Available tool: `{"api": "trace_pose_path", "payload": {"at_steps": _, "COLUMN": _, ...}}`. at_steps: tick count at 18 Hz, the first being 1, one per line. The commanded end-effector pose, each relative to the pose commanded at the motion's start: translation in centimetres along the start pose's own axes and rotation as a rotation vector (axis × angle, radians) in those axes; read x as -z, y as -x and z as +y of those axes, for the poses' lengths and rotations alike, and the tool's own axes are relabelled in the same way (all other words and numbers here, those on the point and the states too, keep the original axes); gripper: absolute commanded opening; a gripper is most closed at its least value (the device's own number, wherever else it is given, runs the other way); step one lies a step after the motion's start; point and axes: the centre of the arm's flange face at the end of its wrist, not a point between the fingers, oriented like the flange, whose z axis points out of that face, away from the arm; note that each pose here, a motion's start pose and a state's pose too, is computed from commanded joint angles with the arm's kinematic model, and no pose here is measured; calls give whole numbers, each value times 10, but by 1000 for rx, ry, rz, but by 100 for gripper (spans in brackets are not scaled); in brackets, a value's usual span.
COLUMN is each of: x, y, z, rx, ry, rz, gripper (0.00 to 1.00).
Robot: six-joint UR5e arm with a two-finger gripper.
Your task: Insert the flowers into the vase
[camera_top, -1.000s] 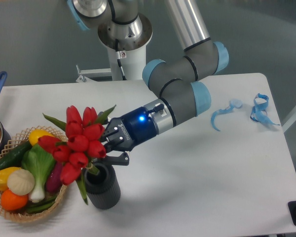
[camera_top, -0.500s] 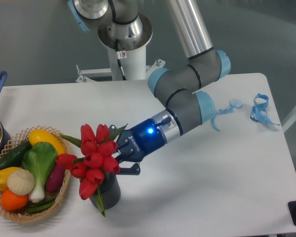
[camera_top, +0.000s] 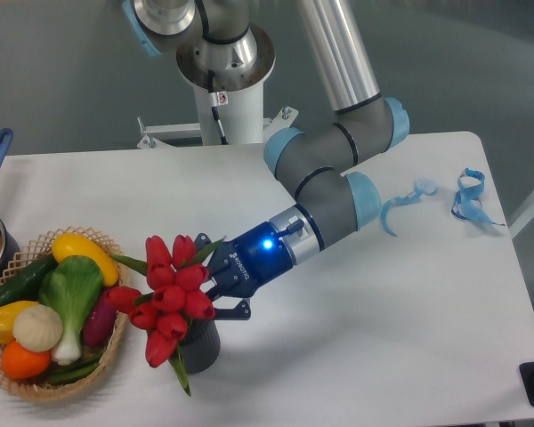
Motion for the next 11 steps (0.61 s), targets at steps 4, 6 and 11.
{"api": "trace_pose_path", "payload": {"at_steps": 4, "x": -1, "y": 6, "z": 11, "rx": -14, "ry": 69, "rz": -18, "gripper": 87}}
{"api": "trace_pose_path", "payload": {"at_steps": 6, "x": 0, "y": 6, "z": 12, "rx": -20, "ry": 74, "rz": -21, "gripper": 98}}
{"api": "trace_pose_path", "payload": {"at_steps": 11, "x": 13, "y": 5, "z": 0, "rx": -67, "ry": 214, "rz": -84, "gripper": 100}}
